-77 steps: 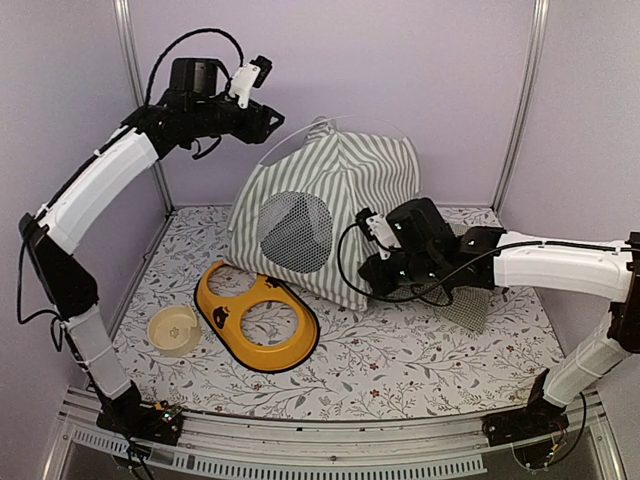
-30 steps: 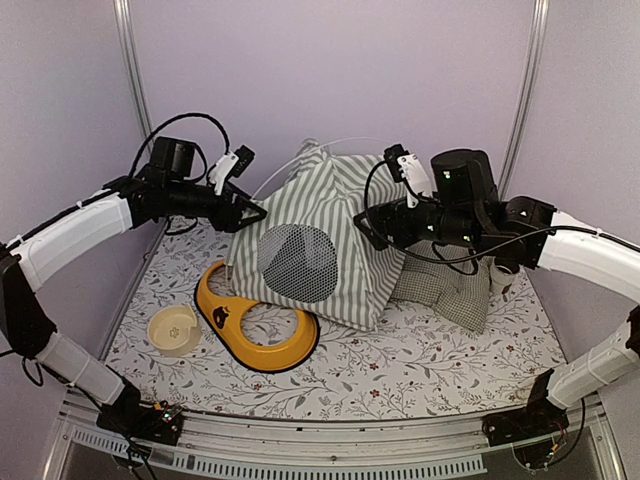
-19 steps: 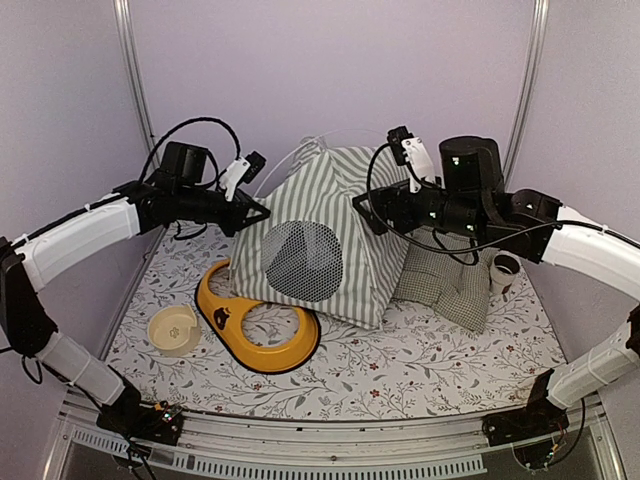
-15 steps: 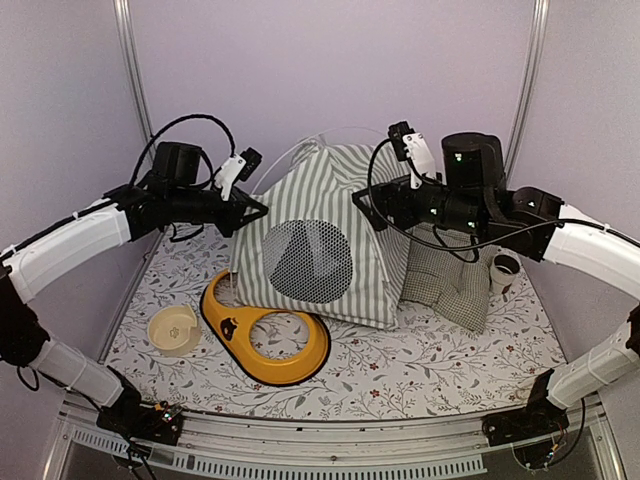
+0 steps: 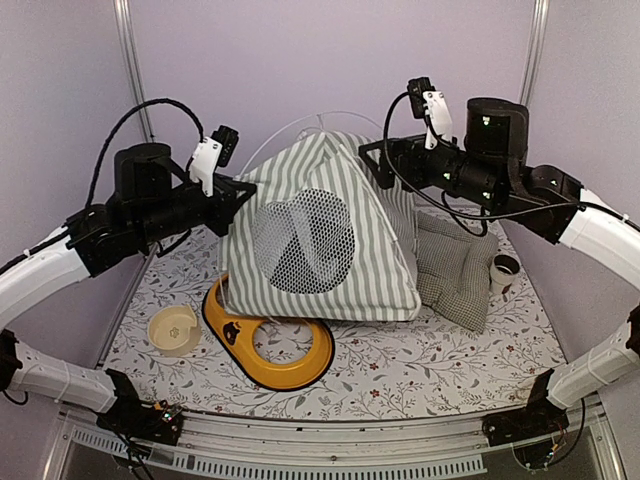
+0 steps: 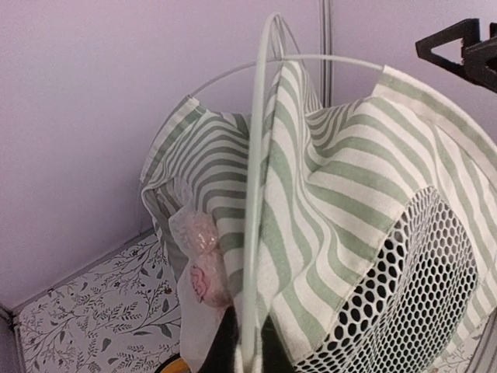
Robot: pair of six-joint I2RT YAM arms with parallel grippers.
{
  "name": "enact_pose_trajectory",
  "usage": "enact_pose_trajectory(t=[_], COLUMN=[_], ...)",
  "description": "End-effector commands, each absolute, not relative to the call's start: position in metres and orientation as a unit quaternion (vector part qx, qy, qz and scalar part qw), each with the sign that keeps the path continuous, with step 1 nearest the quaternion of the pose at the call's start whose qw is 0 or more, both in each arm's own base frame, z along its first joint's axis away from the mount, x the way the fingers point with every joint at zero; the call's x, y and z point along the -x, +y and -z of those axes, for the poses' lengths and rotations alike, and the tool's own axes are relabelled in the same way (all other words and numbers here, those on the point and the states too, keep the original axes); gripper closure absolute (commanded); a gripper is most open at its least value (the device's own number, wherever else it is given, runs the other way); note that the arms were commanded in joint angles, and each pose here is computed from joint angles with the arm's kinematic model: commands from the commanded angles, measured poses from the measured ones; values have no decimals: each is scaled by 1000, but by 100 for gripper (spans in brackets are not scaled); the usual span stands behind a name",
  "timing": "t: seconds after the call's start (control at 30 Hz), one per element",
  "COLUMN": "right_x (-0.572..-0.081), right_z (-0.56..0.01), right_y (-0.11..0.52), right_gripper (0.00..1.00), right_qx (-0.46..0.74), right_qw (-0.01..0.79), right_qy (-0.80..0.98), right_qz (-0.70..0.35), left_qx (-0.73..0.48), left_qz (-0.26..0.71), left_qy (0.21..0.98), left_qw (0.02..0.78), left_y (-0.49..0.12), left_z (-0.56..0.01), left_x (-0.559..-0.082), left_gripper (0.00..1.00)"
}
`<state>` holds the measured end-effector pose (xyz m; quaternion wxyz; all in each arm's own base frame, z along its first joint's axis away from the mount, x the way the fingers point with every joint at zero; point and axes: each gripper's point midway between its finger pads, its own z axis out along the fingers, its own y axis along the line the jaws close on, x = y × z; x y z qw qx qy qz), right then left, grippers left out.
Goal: Set up the pet tent
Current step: Pick up the tent from the center of the board, then pass from the left arm to the right
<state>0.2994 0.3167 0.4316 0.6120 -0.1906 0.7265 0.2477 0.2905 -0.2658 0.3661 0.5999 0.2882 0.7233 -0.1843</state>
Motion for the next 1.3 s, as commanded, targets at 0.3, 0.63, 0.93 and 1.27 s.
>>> enact_pose_trajectory(t=[0.3,0.63,0.93,1.27], right_x=[-293,-293,-306,-310], right_z=[-487,-428,-405,-432], right_y=[323,362,349,331], right_gripper=[2,3,33,100], right_qx=[195,270,240,257], right_qw=[638,529,514,570], right_qy=[686,751,790,757], right_qz=[-292,-288,-233,-187], left_qx=[-183,-211,-239,-284], left_qz=[172,152,160,185], left_qy=[667,684,678,693], left_qw=[702,681,677,636], left_y=[-233,-254,-269,-285], left_z=[-436,-413,-413,-407], left_x=[-263,-277,-278,-284], left_gripper=[100,100,100,66])
